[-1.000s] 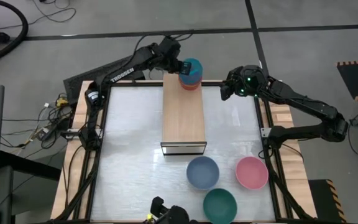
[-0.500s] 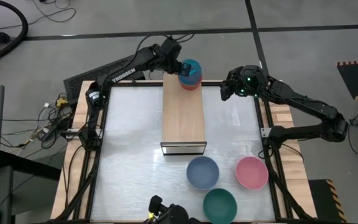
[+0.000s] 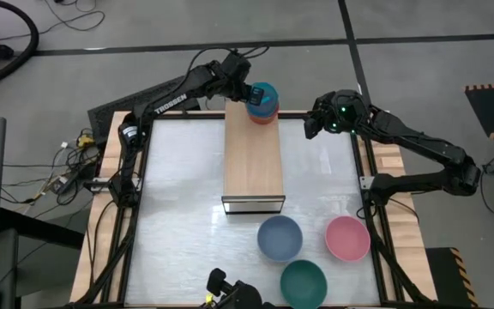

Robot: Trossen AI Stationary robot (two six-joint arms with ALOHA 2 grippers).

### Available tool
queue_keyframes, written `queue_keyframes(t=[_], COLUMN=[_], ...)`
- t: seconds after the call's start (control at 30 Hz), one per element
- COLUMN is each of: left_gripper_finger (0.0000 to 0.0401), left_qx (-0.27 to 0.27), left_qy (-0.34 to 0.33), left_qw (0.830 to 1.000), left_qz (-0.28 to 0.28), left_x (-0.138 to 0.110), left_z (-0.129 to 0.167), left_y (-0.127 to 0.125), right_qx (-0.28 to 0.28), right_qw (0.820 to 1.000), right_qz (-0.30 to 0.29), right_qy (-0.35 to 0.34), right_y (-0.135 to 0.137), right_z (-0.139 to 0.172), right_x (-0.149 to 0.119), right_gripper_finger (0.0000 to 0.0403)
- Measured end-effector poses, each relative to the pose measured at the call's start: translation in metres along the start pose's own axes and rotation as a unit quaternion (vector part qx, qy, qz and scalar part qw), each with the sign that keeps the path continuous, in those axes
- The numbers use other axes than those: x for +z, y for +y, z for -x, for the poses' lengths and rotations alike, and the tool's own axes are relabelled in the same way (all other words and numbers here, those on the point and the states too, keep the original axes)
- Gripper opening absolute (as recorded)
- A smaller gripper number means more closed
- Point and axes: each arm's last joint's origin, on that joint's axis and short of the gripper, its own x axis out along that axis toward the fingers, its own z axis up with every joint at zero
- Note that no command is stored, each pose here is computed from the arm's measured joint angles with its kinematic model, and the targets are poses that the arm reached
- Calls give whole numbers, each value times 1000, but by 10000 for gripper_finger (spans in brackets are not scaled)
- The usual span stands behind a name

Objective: Place and stack bowls onto a shelf
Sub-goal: Stack the blue bowl on top of the orange bowl on the shelf, then put the dark blue bowl on the shelf

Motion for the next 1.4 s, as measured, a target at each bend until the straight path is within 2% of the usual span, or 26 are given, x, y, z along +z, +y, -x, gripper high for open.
queue_keyframes(t=[0.47,0.57,0.63,0.77,0.87,1.0,1.2,1.4], left_gripper_finger=[127,137,139,139,139,139,139,139], left_qx=[-16,-38,-74,-162,-229,-283,-325,-323], left_qy=[-28,-28,-25,-20,-38,-53,-65,-73], left_qw=[999,999,997,986,971,954,934,925], left_qz=[-24,-21,-19,-25,-49,-81,-136,-188], left_x=[6,11,17,34,42,46,42,32], left_z=[0,4,11,39,63,96,143,182], left_y=[-3,-1,-2,-3,-6,-7,-4,3], right_qx=[0,2,8,10,6,-5,-22,-24], right_qw=[1000,1000,1000,998,995,988,971,956], right_qz=[6,12,23,34,32,10,-23,-37], right_qy=[1,2,10,52,99,155,238,291], right_y=[0,0,0,1,2,4,12,27], right_z=[0,0,0,1,3,6,15,27], right_x=[0,0,-1,-10,-20,-32,-51,-68], right_gripper_finger=[161,161,161,161,161,161,161,161])
